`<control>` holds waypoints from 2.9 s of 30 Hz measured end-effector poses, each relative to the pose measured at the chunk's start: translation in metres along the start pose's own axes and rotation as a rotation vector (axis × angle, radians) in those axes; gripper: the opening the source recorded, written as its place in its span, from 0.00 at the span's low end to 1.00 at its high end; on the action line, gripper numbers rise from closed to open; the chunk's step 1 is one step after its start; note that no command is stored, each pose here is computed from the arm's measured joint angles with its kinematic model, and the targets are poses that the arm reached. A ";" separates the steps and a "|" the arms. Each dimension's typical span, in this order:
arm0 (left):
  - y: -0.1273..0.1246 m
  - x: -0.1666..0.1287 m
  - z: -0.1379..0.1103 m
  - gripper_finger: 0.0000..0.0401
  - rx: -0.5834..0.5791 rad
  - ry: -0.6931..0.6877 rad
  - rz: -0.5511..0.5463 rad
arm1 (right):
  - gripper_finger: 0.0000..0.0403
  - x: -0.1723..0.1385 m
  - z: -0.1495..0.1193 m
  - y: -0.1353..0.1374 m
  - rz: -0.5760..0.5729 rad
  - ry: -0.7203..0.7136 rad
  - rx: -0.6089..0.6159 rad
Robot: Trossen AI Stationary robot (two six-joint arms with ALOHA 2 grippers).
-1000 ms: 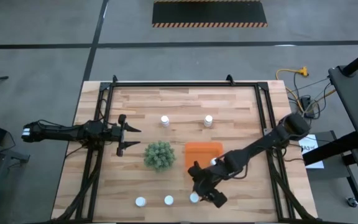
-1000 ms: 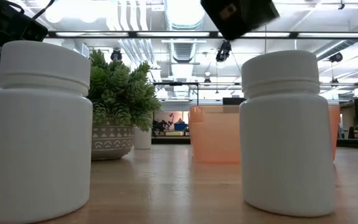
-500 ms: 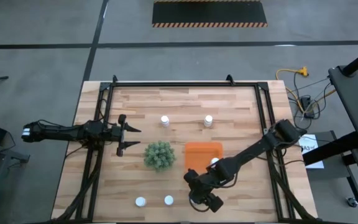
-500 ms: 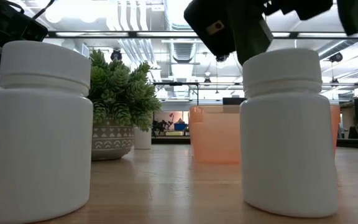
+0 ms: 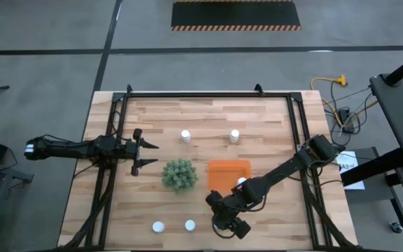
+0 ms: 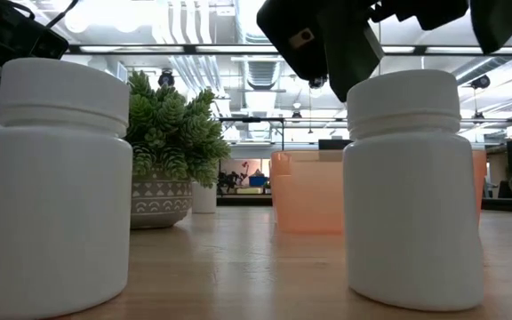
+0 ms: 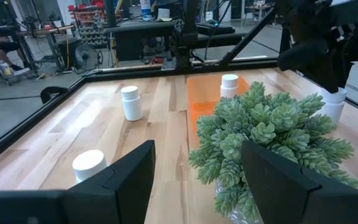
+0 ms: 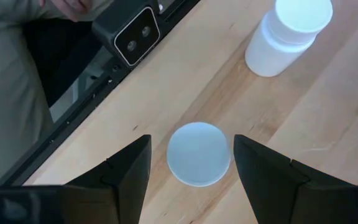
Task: Pick and place pill bottles into a basket
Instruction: Put the white pill bottle into the orange bin
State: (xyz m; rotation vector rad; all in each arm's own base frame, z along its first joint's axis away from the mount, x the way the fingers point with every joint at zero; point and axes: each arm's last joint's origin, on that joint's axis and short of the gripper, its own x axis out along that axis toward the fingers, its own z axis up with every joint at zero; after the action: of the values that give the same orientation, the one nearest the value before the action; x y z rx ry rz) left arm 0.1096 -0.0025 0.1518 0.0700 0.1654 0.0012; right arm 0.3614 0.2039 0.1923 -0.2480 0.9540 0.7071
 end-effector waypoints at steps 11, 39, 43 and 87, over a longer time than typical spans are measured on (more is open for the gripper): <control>0.000 0.000 0.000 0.55 0.000 0.000 0.000 | 0.54 0.010 -0.004 -0.002 0.001 0.017 -0.036; 0.000 0.000 0.000 0.55 0.000 -0.001 0.000 | 0.42 0.013 -0.004 -0.003 -0.001 0.006 -0.039; 0.000 0.000 0.000 0.55 0.000 0.000 0.000 | 0.38 0.014 -0.004 -0.003 -0.009 0.006 -0.039; 0.000 0.000 0.000 0.55 0.000 0.001 0.000 | 0.36 -0.082 -0.002 0.007 -0.548 -0.099 0.281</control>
State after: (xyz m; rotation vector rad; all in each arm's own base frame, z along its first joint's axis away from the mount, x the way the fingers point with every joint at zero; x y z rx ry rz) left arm 0.1095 -0.0025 0.1518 0.0698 0.1663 0.0012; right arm 0.3246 0.1719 0.2586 -0.2103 0.8271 0.0795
